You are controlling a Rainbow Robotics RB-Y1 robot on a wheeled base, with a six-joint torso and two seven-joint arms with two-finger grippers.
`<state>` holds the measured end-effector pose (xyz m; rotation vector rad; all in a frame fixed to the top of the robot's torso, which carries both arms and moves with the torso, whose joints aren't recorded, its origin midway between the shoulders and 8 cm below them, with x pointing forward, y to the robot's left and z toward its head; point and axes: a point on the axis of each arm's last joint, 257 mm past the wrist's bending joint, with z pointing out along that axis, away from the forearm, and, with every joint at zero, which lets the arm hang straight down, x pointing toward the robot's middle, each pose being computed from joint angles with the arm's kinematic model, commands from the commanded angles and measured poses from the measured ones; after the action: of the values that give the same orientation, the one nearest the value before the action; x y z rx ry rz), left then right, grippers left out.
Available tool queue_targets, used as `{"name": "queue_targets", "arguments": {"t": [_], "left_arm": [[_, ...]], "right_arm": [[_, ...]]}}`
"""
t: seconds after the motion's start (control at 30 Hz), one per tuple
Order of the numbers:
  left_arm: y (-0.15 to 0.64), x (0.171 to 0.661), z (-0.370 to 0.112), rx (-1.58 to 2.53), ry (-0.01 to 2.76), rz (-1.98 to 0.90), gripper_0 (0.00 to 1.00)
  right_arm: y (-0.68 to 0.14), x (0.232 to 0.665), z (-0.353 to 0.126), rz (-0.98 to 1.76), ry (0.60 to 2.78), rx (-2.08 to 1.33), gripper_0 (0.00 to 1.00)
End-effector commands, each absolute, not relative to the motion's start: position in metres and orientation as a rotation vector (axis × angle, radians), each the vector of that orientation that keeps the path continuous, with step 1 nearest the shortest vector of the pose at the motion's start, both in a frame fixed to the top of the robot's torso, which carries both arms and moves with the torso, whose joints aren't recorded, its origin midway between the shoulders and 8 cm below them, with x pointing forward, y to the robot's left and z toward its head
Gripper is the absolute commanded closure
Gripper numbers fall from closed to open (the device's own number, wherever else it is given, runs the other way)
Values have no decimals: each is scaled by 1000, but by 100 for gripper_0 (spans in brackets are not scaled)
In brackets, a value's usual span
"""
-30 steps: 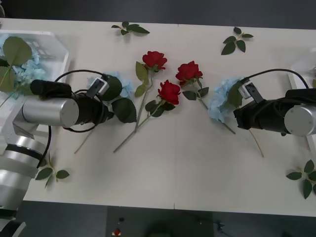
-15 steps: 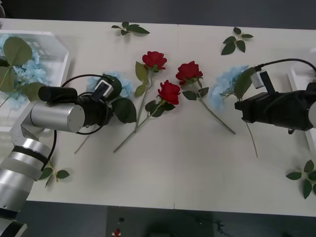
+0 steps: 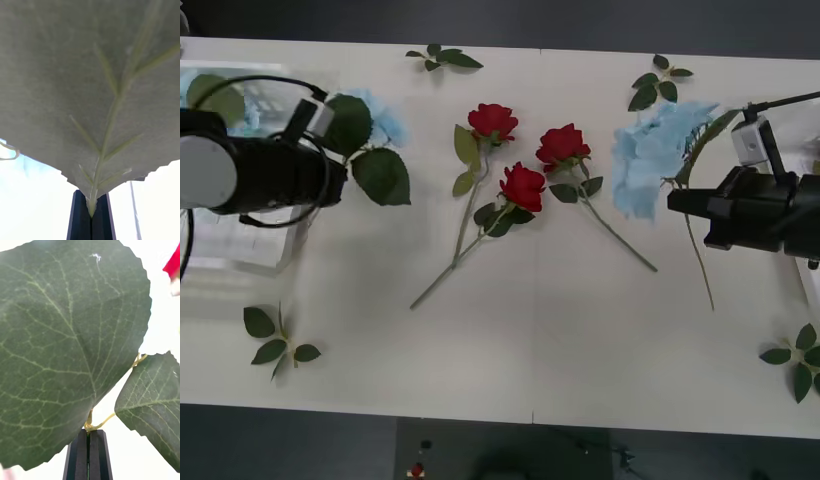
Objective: Put the red flowers into the right box and the blue flowers into the left box
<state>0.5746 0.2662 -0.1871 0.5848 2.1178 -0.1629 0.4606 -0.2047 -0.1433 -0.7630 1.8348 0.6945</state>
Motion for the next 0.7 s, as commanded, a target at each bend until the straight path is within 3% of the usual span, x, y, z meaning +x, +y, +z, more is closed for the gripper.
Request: {"name": "queue_targets", "arguments": {"t": [0.03, 0.37, 0.7], "left_arm": [[308, 571, -133, 501, 2095, -180, 100], [400, 550, -63, 406, 2054, -110, 100], [470, 528, -55, 268, 2047, -17, 100]], "right_arm": [[-169, 449, -112, 747, 1652, -865, 100], [-116, 435, -63, 825, 1356, -952, 100], [-73, 423, -30, 990, 1245, -906, 100]]}}
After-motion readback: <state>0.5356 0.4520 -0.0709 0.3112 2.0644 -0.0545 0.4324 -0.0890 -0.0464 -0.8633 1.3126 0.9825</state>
